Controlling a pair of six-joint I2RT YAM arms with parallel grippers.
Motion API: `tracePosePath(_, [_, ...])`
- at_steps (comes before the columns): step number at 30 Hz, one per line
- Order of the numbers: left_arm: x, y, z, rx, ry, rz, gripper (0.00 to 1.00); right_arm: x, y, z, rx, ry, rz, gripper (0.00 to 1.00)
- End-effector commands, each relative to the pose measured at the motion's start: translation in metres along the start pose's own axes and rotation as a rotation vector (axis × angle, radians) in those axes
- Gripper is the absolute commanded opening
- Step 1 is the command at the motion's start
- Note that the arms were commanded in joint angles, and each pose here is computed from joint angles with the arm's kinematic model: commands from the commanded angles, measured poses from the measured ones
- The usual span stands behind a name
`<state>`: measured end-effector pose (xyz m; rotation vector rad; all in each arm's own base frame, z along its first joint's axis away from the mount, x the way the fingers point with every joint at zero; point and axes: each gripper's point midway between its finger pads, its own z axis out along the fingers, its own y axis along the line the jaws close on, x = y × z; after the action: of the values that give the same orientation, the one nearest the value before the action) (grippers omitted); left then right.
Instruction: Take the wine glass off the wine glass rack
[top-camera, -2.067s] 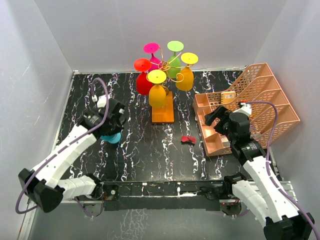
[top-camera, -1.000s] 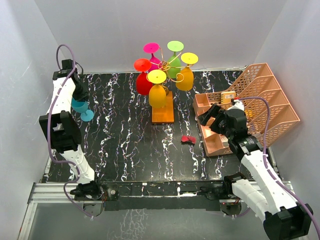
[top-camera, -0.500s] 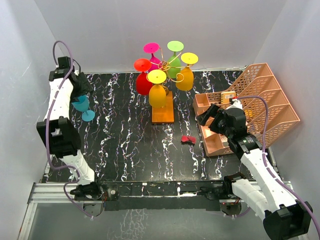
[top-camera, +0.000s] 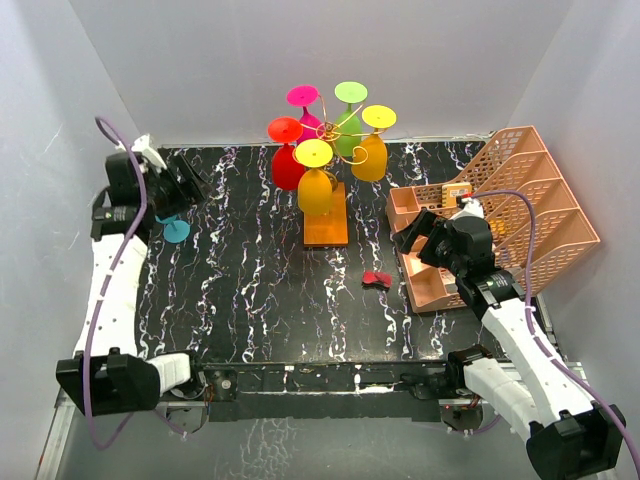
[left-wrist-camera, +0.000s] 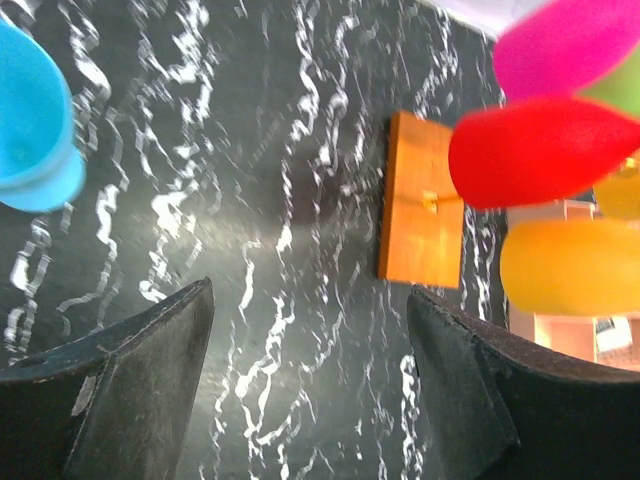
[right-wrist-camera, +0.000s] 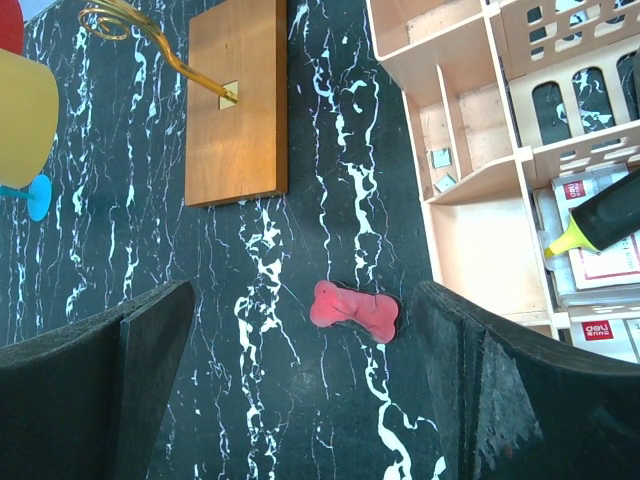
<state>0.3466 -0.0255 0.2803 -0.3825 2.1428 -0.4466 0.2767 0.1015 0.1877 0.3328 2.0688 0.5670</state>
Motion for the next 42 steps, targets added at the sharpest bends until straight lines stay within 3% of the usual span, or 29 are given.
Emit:
tracePosePath(1, [0.052, -0.025, 0.011, 0.173, 0.056, -0.009, 0.78, -0.023, 0.021, -0.004, -0.077, -0.06, -0.026, 1.0])
tracePosePath(5, [0.091, -0.034, 0.019, 0.233, 0.102, 0.053, 0.85, -0.031, 0.036, -0.004, -0.124, -0.047, -0.035, 1.0])
tracePosePath(9, [0.105, -0.029, 0.024, 0.243, 0.108, 0.114, 0.9, -0.051, 0.053, -0.009, -0.163, -0.073, -0.04, 0.99])
tracePosePath(15, [0.11, -0.026, 0.022, 0.268, 0.068, 0.181, 0.92, -0.061, 0.124, -0.025, -0.473, 0.031, -0.051, 0.99])
tracePosePath(24, [0.118, -0.03, 0.014, 0.314, 0.069, 0.209, 0.93, -0.142, 0.115, -0.011, -0.212, -0.153, -0.058, 0.99])
tracePosePath(42, [0.116, -0.039, 0.001, 0.365, 0.034, 0.214, 0.94, -0.249, 0.14, 0.04, -0.231, -0.288, -0.018, 0.97])
